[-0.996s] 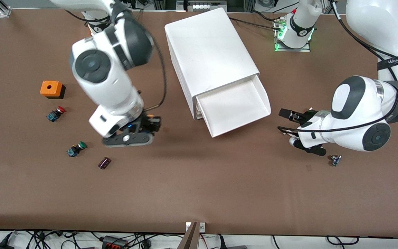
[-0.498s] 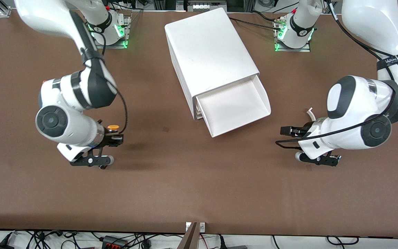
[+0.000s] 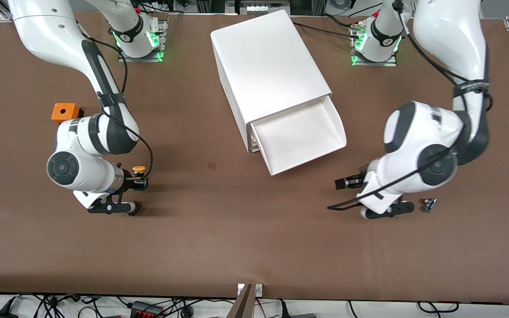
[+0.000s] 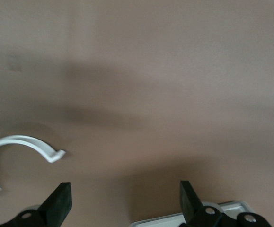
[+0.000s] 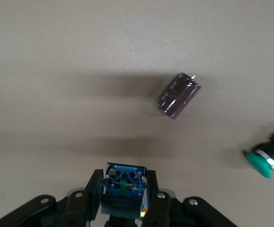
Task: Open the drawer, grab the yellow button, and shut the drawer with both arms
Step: 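Carry the button with the right gripper while the left gripper nears the drawer, then set the button on the table while the left gripper pushes the drawer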
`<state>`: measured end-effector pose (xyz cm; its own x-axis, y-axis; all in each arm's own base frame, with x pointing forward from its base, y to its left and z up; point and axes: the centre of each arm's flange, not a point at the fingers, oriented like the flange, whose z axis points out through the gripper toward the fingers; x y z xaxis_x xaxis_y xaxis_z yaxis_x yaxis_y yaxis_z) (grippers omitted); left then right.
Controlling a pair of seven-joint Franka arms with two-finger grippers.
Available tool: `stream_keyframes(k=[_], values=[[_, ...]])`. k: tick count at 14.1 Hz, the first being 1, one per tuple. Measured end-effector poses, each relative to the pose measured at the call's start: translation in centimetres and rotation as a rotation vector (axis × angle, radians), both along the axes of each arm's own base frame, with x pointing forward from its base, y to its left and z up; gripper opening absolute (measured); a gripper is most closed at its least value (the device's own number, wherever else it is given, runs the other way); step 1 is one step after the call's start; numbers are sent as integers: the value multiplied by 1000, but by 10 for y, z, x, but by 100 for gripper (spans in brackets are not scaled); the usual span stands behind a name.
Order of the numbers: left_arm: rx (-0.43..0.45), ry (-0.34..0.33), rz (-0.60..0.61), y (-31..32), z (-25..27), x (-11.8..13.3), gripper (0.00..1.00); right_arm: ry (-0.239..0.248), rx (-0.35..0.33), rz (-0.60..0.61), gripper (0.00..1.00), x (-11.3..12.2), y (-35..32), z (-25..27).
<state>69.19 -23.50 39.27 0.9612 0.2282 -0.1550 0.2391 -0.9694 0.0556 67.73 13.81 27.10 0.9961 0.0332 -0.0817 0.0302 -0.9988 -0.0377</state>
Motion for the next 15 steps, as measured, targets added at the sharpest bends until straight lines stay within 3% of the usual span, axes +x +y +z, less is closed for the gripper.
stream_keyframes(k=[5, 9, 11, 15], values=[[32, 9, 65, -60, -38, -22, 100, -125, 22, 25, 41, -43, 17, -43], [54, 46, 88, -81, -45, -47, 100, -145, 24, 36, 41, -59, 23, -59], [58, 62, 84, -87, -40, -64, 100, -152, 25, 29, 54, -57, 20, -56], [48, 81, 73, -93, -28, -96, 100, -174, 31, 25, 94, -53, 19, -32]])
